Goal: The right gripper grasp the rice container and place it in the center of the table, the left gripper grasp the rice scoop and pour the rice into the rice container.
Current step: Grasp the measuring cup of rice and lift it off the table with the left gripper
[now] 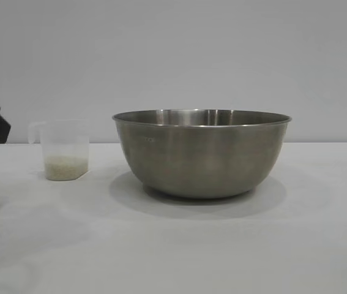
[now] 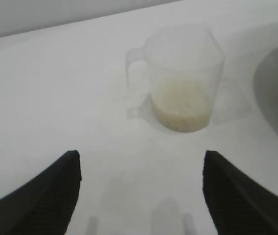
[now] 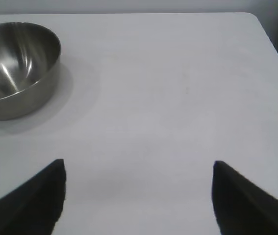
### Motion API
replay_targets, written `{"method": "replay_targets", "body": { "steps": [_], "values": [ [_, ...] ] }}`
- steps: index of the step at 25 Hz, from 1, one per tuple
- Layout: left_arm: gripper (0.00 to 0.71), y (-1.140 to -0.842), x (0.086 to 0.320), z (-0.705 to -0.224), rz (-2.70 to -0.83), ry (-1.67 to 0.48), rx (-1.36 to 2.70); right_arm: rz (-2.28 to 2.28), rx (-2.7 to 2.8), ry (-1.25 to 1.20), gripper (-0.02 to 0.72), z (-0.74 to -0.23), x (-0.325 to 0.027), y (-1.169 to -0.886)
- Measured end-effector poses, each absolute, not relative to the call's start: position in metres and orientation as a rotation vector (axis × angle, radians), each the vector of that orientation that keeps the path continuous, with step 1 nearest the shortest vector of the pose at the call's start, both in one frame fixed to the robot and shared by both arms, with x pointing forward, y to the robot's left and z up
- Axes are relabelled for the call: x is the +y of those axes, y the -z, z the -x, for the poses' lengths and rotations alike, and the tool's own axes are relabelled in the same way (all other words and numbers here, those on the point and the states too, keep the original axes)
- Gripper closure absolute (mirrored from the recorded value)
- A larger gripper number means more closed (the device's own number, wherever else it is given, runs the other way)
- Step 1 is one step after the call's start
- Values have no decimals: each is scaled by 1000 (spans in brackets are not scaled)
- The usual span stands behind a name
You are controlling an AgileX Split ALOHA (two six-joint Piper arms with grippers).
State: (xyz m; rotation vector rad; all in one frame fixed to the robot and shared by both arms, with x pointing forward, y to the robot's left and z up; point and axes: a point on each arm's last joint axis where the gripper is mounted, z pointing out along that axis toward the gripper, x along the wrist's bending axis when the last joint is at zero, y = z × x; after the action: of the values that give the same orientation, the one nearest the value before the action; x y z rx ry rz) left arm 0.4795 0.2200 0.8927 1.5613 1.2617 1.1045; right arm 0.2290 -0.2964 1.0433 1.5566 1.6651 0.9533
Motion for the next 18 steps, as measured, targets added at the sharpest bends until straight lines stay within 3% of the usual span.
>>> {"method": "replay_targets", "body": {
  "steps": [18],
  "values": [
    [165, -874, 226, -518, -1573, -1117, 1257, -1557, 1665, -953, 179, -229, -296, -1043]
  ]
}}
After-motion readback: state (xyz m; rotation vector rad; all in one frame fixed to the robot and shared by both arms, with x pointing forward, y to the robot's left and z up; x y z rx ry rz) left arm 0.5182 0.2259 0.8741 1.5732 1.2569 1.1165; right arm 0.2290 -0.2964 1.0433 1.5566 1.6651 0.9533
